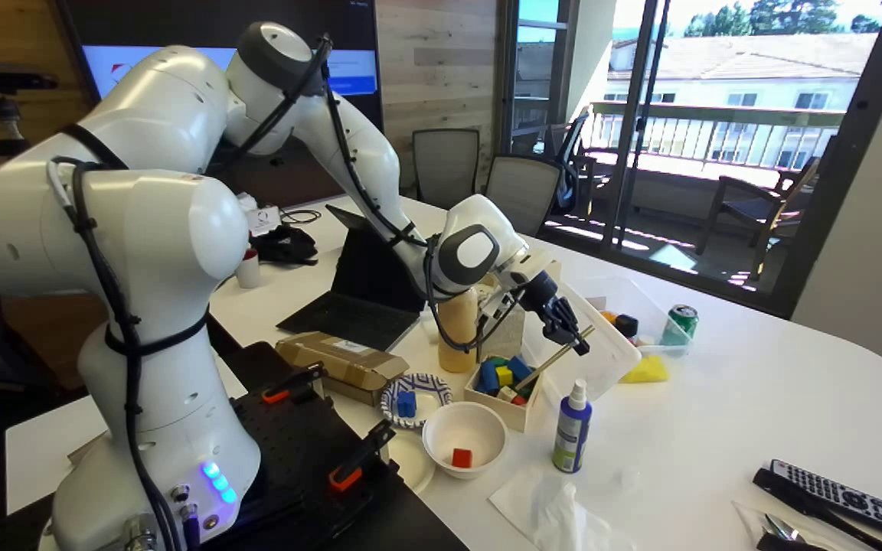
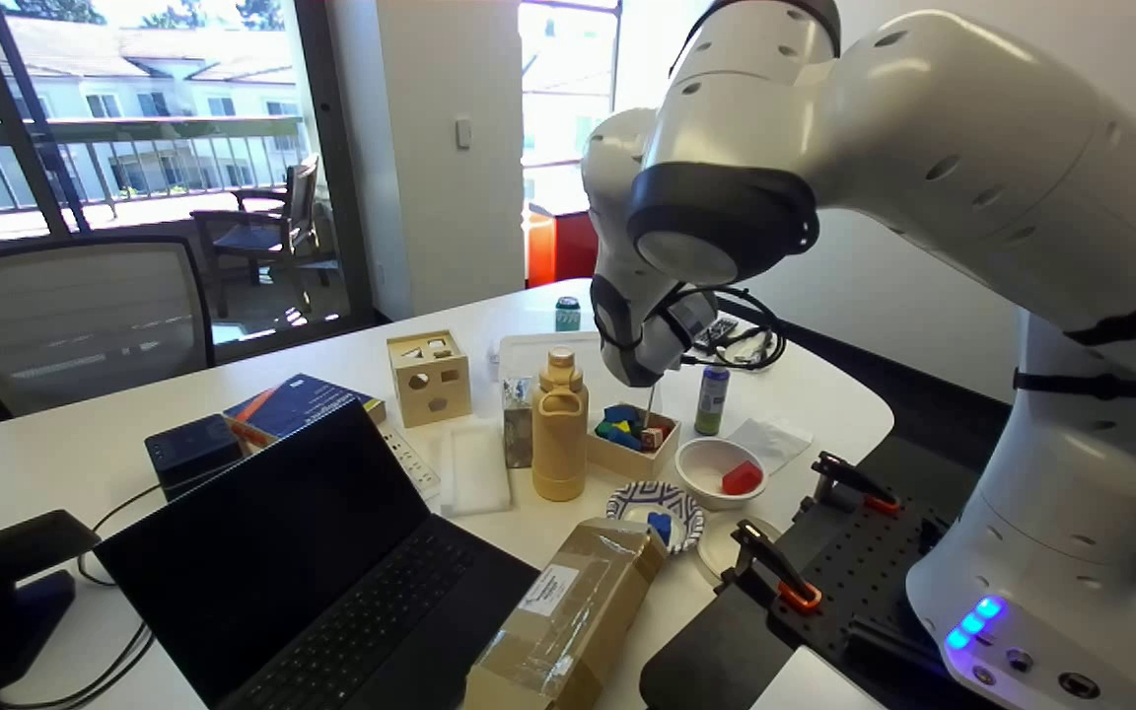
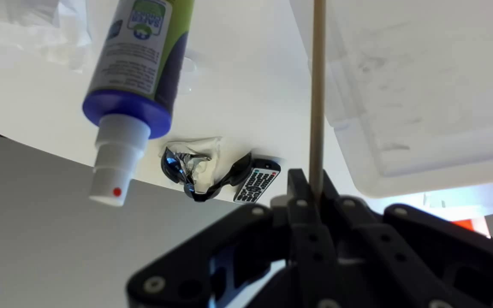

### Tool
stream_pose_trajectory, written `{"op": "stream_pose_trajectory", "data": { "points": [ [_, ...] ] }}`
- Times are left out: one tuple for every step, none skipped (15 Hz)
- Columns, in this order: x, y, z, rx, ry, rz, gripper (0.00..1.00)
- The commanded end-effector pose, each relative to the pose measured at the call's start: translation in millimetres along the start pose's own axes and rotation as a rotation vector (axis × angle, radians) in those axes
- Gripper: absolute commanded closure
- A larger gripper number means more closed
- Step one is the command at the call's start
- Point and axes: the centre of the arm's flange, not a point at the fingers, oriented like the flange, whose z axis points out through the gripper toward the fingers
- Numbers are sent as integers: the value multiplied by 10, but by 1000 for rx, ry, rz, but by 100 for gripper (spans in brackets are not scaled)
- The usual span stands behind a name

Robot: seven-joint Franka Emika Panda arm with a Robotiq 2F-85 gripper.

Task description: Use the chopsticks to stir the blocks

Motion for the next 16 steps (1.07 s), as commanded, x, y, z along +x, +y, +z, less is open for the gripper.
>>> {"op": "stream_pose_trajectory", "data": {
  "points": [
    [586, 311, -423, 31, -107, 98, 98],
    [707, 394, -483, 27, -131, 109, 98],
    [811, 499, -527, 14, -157, 118, 98],
    [876, 602, -552, 0, -191, 115, 98],
    [916, 723, -572, -12, -230, 113, 98],
    [915, 876, -562, -33, -262, 122, 98],
    [909, 1034, -551, -56, -284, 137, 98],
    [892, 1167, -532, -73, -305, 153, 98],
    [872, 1316, -504, -102, -304, 188, 98],
    [864, 1460, -464, -118, -311, 211, 98],
    [854, 1585, -406, -131, -315, 235, 98],
    [840, 1685, -332, -143, -324, 252, 98],
    [815, 1751, -274, -158, -334, 259, 98],
    [786, 1789, -220, -174, -345, 259, 98],
    [755, 1802, -176, -188, -351, 256, 98],
    [724, 1786, -129, -195, -342, 254, 98]
  ]
}}
